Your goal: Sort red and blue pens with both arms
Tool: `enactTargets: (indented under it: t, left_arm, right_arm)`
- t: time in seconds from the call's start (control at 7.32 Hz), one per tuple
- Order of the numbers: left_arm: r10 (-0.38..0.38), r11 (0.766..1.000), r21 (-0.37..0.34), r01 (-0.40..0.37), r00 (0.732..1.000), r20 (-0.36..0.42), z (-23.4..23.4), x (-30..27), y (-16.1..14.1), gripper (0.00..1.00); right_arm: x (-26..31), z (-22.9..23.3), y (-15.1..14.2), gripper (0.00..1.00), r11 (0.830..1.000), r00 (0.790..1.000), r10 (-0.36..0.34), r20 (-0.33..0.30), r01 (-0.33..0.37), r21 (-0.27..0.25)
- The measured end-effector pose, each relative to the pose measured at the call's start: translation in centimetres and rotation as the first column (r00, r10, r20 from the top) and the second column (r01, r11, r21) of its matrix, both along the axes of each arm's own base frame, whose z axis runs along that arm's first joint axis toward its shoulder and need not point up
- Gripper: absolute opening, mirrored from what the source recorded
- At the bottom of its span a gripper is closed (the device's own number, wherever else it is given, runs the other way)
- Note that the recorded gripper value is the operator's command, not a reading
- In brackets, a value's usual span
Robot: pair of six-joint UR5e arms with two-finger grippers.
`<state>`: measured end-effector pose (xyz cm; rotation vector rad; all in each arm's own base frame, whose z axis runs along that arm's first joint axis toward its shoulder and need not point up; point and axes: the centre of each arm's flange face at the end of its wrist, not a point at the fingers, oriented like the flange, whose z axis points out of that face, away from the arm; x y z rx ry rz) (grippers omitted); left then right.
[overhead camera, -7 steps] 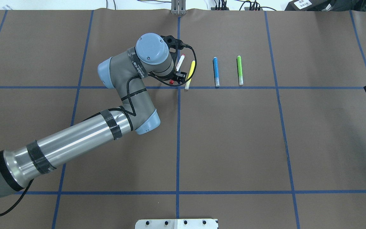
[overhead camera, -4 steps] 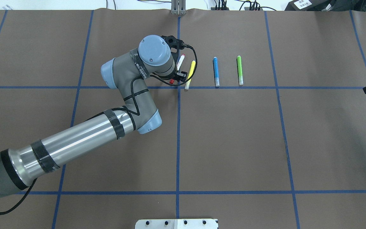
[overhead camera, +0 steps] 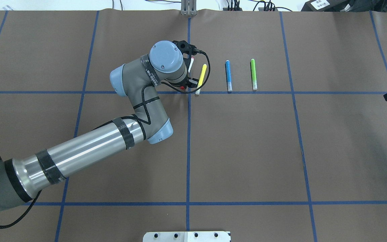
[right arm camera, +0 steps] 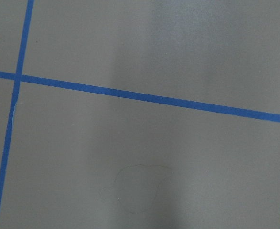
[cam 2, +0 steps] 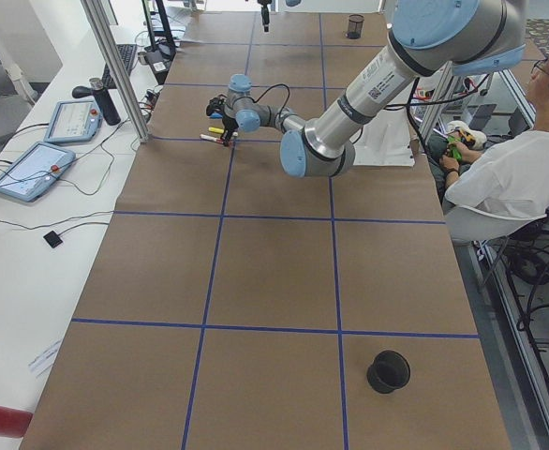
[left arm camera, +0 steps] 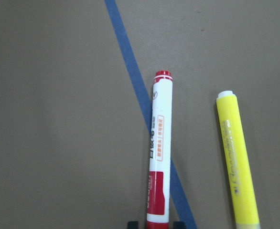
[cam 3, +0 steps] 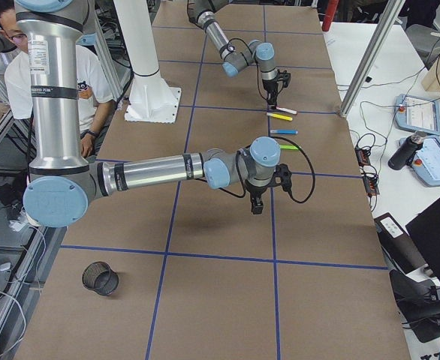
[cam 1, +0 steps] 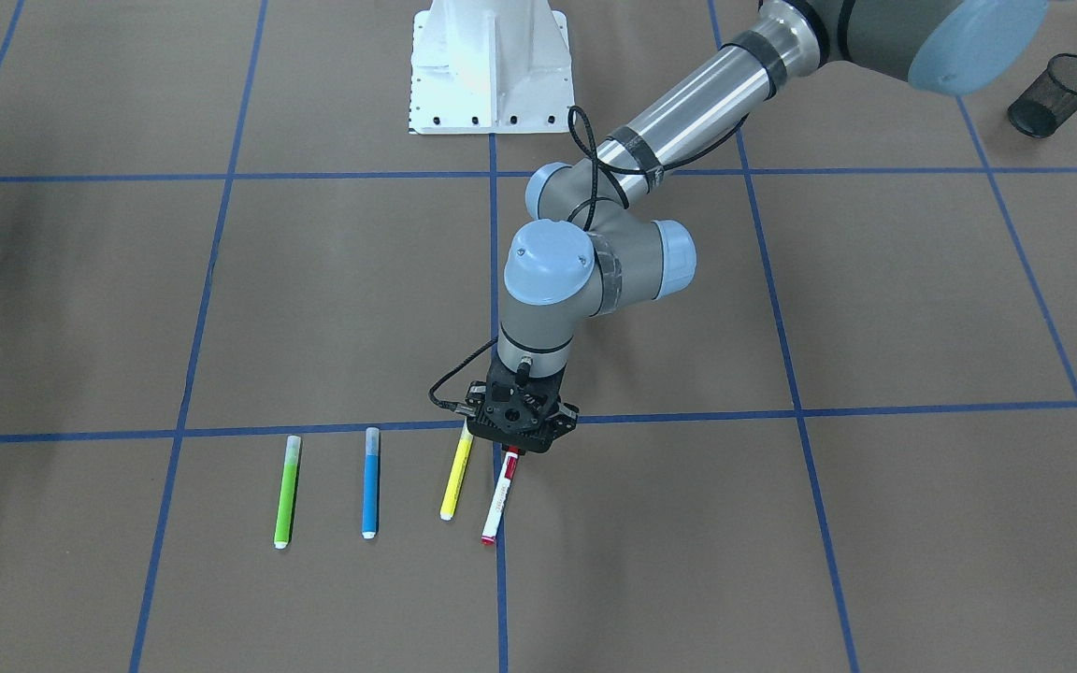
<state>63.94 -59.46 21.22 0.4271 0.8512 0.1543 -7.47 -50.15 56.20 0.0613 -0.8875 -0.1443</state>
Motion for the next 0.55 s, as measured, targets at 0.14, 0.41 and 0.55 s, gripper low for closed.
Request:
enactTargets:
  t: [0.14, 0.41, 0.55]
  left_arm:
    - [0.002, 1.000, 0.000, -0.002, 1.000, -0.001, -0.1, 0.1, 0.2, 0.00]
    - [-0.024, 1.000, 0.004, 0.024, 0.999, -0.037, -2.1, -1.5, -0.4, 0.00]
    - [-0.046, 0.999, 0.012, 0.047, 0.997, -0.064, -4.1, -3.5, -1.2, 0.00]
  right_arm:
    - [0.0, 0.2, 0.0, 1.00, 1.000, 1.000, 0.000, -0.001, 0.000, -0.004]
    - [-0.1, 0.2, -0.1, 1.00, 1.000, 1.000, -0.001, 0.000, 0.001, -0.005]
    - [-0.2, 0.2, -0.2, 1.00, 1.000, 1.000, -0.001, 0.000, 0.001, -0.004]
